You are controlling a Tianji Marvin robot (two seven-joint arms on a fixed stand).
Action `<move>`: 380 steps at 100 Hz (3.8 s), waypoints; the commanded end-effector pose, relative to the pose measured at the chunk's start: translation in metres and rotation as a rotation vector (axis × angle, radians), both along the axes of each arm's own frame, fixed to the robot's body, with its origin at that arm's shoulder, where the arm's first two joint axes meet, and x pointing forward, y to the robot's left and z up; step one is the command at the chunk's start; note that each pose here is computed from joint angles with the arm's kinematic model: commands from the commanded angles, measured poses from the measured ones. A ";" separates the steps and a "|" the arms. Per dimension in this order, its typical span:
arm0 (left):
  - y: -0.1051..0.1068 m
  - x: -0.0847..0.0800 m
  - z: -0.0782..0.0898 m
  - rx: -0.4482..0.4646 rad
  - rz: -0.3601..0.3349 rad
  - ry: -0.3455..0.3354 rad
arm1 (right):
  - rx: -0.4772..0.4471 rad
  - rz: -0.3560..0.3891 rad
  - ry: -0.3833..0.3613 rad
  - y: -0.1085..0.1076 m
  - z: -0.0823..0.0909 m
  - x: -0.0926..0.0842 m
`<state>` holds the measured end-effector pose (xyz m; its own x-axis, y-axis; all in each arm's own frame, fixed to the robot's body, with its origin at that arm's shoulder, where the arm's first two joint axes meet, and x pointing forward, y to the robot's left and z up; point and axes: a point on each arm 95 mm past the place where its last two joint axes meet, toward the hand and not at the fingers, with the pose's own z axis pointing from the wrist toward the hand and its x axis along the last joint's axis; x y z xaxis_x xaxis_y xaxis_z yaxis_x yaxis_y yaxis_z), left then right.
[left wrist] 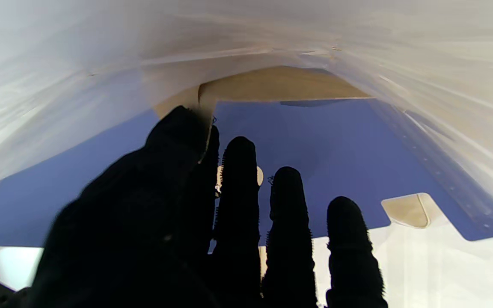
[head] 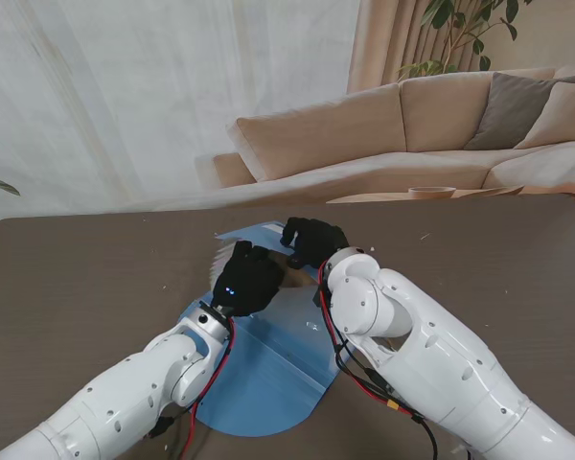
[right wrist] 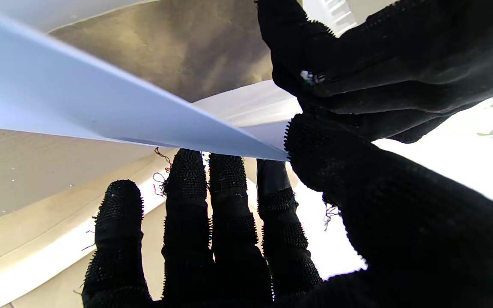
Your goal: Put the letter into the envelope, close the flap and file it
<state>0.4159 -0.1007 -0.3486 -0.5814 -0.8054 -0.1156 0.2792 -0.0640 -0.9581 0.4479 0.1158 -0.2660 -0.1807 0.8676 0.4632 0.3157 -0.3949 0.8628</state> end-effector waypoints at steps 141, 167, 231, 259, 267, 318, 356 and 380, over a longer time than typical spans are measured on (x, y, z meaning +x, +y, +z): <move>0.121 -0.068 0.040 -0.300 -0.010 0.185 | -0.159 0.129 0.044 0.026 -0.058 -0.015; 0.127 -0.072 0.035 -0.328 0.001 0.210 | -0.209 0.178 0.078 0.033 -0.066 -0.022; 0.130 -0.093 0.020 -0.465 0.005 0.405 | -0.057 0.094 -0.069 0.021 -0.043 -0.066; 0.125 -0.113 0.004 -0.662 -0.008 0.574 | 0.145 0.039 -0.104 0.018 -0.060 -0.116; 0.123 -0.117 0.000 -0.706 -0.009 0.598 | 0.183 0.038 -0.107 0.017 -0.066 -0.128; 0.120 -0.127 -0.008 -0.785 -0.023 0.680 | 0.305 0.087 -0.024 0.007 -0.091 -0.143; 0.121 -0.121 -0.002 -0.873 -0.007 0.701 | 0.351 0.159 0.047 0.010 -0.095 -0.144; 0.125 -0.118 0.000 -0.893 -0.006 0.687 | 0.359 0.167 0.047 0.012 -0.096 -0.143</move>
